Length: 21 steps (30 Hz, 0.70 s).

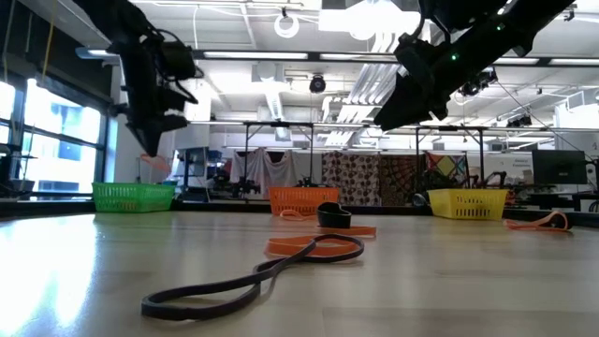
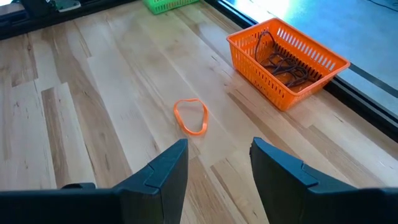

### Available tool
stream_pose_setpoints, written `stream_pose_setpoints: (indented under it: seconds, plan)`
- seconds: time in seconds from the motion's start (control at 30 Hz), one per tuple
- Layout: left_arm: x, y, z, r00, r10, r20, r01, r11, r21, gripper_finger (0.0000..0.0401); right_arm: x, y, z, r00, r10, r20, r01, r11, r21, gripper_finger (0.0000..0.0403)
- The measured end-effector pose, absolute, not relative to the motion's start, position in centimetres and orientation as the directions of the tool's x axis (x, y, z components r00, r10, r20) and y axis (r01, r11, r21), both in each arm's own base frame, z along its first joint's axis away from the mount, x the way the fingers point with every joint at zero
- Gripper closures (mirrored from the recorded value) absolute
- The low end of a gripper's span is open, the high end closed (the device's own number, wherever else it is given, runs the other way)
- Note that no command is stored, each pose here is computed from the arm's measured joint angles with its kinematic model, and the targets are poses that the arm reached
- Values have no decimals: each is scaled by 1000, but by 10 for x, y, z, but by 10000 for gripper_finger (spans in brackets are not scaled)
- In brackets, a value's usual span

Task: Sort rubber bands into baskets
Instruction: Put the top left orange rubber band into the green bin, then put the left black rubber band into the yellow bin

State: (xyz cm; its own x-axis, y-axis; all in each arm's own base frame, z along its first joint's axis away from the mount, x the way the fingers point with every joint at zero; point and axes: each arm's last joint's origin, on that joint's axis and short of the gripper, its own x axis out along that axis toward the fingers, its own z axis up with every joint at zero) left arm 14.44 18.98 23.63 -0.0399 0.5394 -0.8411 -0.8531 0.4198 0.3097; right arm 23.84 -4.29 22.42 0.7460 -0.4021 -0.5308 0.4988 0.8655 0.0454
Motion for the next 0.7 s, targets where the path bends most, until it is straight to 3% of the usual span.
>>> stream_pose_setpoints:
  seconds: [0.43, 0.7]
  plan:
    - [137, 224, 196, -125, 416, -901, -837, 443, 321, 396, 238, -43, 224, 744, -401, -535, 504, 862, 53, 240]
    - [144, 225, 191, -101, 411, -906, -785, 527, 327, 337, 238, -43, 224, 742, -401, -537, 500, 865, 45, 240]
